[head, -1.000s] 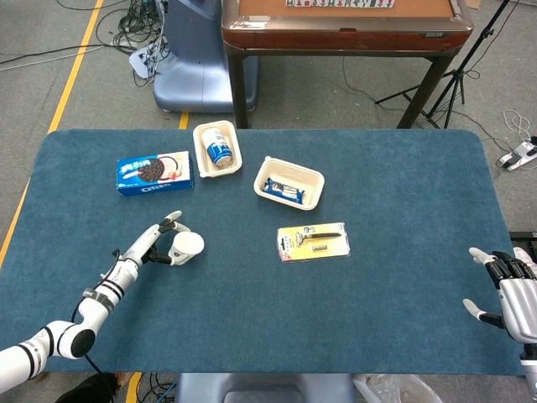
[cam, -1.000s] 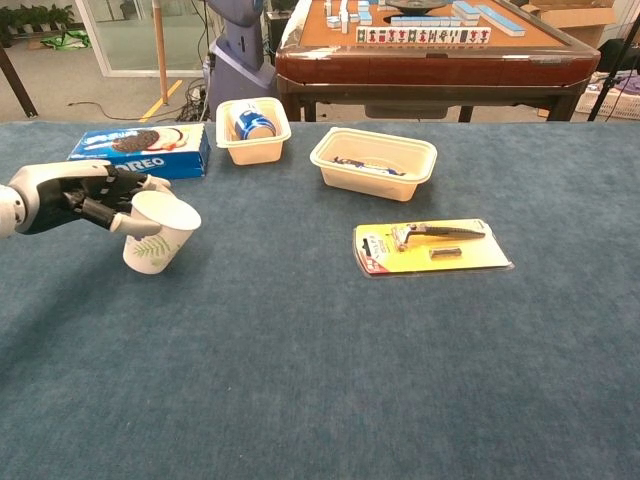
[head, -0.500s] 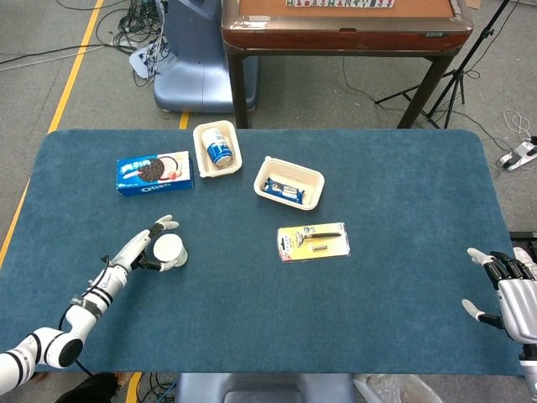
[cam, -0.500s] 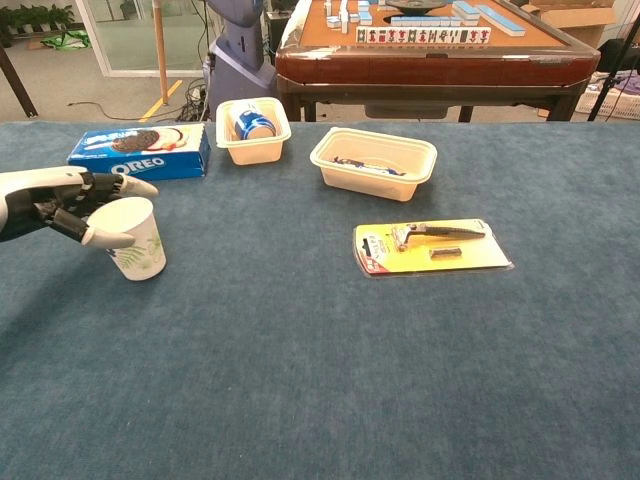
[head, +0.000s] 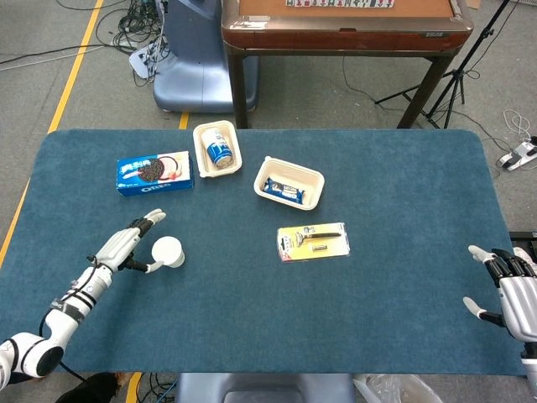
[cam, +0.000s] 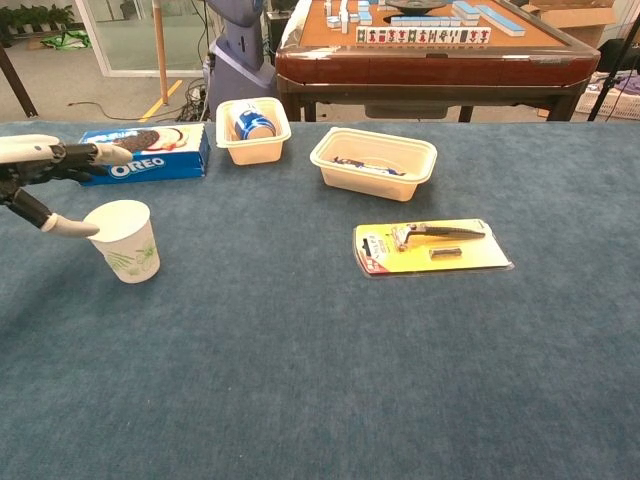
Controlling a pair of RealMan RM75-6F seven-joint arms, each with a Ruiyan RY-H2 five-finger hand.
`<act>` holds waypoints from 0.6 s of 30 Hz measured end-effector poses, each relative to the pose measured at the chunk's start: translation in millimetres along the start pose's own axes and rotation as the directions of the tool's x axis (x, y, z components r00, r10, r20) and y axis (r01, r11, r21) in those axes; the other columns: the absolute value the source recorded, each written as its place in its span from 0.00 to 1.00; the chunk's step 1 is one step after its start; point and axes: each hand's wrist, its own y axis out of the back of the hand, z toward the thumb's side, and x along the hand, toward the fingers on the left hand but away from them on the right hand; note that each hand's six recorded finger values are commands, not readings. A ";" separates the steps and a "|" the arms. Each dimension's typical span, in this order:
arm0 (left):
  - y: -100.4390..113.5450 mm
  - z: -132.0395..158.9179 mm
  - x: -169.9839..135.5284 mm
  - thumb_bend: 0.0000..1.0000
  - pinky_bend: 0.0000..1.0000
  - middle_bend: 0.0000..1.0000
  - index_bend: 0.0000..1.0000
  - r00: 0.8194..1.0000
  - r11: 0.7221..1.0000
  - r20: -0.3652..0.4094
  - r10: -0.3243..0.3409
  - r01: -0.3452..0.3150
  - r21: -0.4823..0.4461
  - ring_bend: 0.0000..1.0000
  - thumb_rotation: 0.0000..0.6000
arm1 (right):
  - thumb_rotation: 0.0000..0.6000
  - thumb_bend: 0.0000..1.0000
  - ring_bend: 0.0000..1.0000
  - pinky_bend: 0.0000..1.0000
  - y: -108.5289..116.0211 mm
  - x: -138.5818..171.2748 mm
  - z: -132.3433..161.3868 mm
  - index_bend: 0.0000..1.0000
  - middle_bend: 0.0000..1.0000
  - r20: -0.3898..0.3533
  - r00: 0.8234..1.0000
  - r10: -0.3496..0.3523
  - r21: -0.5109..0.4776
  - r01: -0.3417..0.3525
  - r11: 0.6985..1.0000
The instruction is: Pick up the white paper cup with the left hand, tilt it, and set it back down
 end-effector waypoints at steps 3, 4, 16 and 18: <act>13.4 -2.8 -12.9 0.21 0.00 0.00 0.04 0.999 0.999 -0.027 0.042 -0.041 0.020 0.00 1.00 | 1.00 0.16 0.15 0.22 -0.8 -2.7 2.2 0.19 0.29 -0.007 1.000 0.010 0.003 -0.009 1.000; 19.1 -5.1 -19.0 0.21 0.00 0.00 0.05 0.997 0.998 -0.043 0.065 -0.063 0.025 0.00 1.00 | 1.00 0.16 0.15 0.22 -1.3 -3.4 2.6 0.19 0.29 -0.009 1.000 0.013 0.003 -0.013 1.000; 51.5 -40.9 -92.4 0.21 0.00 0.00 0.11 0.945 0.960 -0.192 0.265 -0.241 0.141 0.00 1.00 | 1.00 0.16 0.15 0.22 -7.3 -10.1 9.1 0.19 0.29 -0.025 0.999 0.042 0.002 -0.042 0.999; 51.9 -45.8 -104.1 0.21 0.00 0.00 0.11 0.933 0.950 -0.206 0.295 -0.264 0.167 0.00 1.00 | 1.00 0.16 0.15 0.22 -7.3 -10.7 11.2 0.19 0.29 -0.031 0.999 0.044 -0.001 -0.044 0.999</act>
